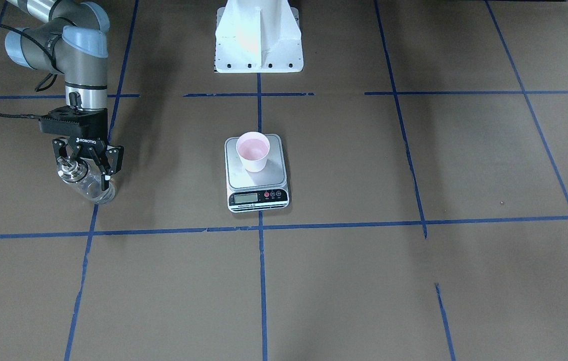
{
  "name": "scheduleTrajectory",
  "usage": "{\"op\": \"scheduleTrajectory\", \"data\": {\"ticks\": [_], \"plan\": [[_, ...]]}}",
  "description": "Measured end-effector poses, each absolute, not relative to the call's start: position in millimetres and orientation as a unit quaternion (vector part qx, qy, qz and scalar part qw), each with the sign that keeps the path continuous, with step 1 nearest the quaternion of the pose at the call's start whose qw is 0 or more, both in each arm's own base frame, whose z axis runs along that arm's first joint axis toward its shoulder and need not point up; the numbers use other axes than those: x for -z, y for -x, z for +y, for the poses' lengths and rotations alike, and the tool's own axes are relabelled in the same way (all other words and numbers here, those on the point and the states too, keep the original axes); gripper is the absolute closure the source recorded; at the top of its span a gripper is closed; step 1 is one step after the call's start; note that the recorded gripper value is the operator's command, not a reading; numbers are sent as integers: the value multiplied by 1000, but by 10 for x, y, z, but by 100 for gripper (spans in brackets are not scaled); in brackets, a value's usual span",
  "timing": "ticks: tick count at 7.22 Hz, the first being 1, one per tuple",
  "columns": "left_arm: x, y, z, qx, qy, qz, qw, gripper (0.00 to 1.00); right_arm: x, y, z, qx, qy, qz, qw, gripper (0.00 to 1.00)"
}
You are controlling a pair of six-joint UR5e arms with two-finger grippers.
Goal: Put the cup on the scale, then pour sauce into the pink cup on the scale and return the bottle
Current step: 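Lower the bottle onto the table with the right gripper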
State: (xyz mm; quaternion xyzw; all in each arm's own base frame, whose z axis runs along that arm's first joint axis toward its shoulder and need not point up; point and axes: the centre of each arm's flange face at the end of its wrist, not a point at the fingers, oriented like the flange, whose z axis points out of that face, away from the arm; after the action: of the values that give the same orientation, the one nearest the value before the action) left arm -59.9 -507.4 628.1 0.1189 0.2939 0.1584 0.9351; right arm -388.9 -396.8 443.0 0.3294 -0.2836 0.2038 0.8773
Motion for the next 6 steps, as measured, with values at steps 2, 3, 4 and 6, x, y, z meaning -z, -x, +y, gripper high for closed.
{"op": "scheduleTrajectory", "data": {"ticks": [2,3,4,6], "plan": [[-6273,595,-5079,-159,-120,294,935,0,-4463,3869,-3961,-202,-328,-281,879,100],[-6265,595,-5081,-159,-121,294,935,0,-4470,3865,-3962,-201,-326,-280,880,100],[-6258,595,-5084,-159,-121,294,934,0,-4483,3861,-3957,-200,-324,-281,881,85],[-6234,595,-5100,-160,-124,294,934,0,-4511,3844,-3951,-197,-322,-279,883,33]]}}
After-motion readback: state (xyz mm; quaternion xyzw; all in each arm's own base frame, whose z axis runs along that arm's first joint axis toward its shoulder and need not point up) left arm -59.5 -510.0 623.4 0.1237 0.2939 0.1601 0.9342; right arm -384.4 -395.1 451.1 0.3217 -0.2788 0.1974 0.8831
